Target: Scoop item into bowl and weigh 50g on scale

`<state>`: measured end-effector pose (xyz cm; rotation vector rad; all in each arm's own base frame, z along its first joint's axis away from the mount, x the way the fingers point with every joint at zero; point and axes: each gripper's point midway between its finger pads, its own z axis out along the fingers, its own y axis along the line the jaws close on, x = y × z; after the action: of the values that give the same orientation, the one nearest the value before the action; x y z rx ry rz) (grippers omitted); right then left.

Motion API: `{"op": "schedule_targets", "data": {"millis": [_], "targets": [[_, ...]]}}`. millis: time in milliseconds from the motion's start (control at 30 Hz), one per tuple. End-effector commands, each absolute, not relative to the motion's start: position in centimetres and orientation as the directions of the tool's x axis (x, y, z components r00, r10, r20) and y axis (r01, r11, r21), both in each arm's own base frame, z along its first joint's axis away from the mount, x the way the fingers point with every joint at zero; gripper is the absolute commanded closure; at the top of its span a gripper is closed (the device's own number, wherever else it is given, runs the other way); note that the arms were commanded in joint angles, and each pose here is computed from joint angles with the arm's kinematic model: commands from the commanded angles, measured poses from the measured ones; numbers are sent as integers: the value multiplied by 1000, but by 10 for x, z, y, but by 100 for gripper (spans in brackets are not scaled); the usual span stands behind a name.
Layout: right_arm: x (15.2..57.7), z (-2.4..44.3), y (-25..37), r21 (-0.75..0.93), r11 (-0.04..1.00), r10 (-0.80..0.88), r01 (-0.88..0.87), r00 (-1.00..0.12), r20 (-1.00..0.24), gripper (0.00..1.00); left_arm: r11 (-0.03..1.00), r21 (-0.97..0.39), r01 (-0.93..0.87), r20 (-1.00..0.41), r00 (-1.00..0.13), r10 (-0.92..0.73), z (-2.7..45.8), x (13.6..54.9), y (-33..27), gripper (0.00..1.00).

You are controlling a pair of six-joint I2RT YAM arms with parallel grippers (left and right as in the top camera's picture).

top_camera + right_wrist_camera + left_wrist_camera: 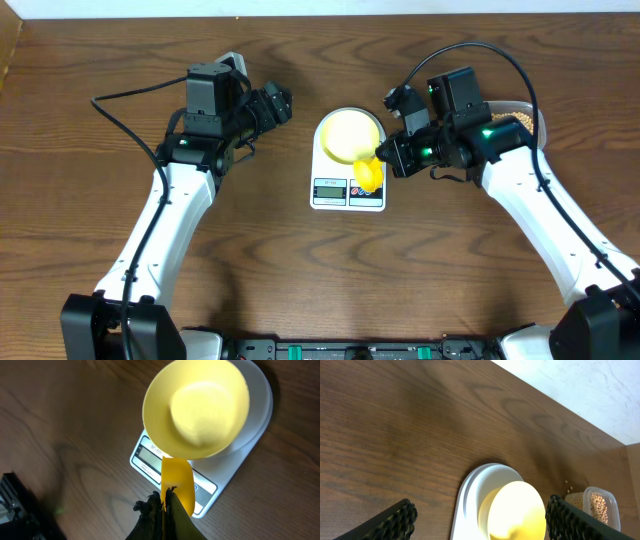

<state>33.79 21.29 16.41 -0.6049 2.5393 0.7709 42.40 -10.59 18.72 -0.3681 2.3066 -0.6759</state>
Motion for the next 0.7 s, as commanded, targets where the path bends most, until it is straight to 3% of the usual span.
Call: {"op": "schedule_targets", "data": {"millis": [0,433,667], "targets": [[341,158,216,399,751,-304,-527,-811,-499,99,836,-547,-47,-575,-705,-416,196,425,-105,16],[329,150,200,409,768,-315,-493,-847,-429,99,836,-547,-47,-575,-705,-416,196,425,-105,15],[343,161,168,384,815,-241,-433,-857,-456,99,836,-547,-47,-575,-705,-416,196,425,-105,16]]}}
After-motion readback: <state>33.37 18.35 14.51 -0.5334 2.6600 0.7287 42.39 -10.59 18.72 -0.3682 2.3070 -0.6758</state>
